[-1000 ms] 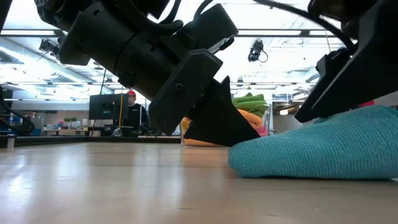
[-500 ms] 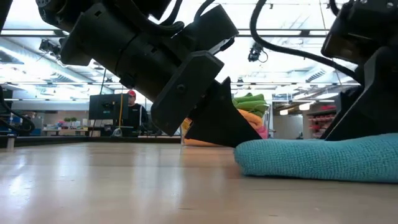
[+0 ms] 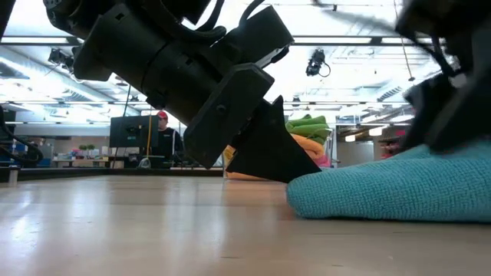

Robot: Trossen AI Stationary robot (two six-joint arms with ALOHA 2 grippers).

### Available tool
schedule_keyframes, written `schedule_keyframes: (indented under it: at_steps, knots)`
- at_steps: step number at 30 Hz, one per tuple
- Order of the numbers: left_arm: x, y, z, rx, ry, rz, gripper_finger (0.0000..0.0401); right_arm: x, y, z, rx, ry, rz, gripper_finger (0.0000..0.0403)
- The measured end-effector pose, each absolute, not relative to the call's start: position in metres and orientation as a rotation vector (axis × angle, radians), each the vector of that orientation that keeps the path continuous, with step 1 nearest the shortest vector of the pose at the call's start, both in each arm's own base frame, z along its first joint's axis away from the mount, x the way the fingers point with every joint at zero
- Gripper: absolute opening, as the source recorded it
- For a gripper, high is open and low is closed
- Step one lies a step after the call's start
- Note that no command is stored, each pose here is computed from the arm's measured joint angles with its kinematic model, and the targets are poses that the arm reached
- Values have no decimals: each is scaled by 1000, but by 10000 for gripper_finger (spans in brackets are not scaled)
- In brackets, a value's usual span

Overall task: Fold microfiber towels
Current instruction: Fold the blue microfiber cloth

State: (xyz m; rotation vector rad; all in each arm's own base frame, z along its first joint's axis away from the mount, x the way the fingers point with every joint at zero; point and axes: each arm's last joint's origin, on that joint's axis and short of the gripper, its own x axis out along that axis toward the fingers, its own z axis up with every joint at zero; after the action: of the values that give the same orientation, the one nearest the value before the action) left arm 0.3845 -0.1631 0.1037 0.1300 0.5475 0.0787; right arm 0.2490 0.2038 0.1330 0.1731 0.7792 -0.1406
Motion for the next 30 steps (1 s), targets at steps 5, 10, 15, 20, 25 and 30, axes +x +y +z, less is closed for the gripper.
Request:
schedule_keyframes:
  at_steps: [5, 10, 15, 20, 25, 30]
  knots:
    - [385, -163, 104, 129, 546, 79, 219, 230, 195, 110, 272, 809, -179, 246]
    - [384, -163, 104, 131, 548, 79, 213, 233, 200, 115, 254, 822, -152, 232]
    - [384, -163, 103, 153, 552, 73, 208, 248, 207, 146, 160, 810, -152, 223]
    - [385, -162, 104, 155, 550, 73, 210, 257, 215, 163, 32, 787, -89, 220]
    - [386, -162, 105, 148, 535, 76, 206, 268, 207, 165, 33, 710, -142, 220]
    - [386, -162, 105, 144, 532, 76, 217, 273, 195, 150, 71, 682, -138, 220]
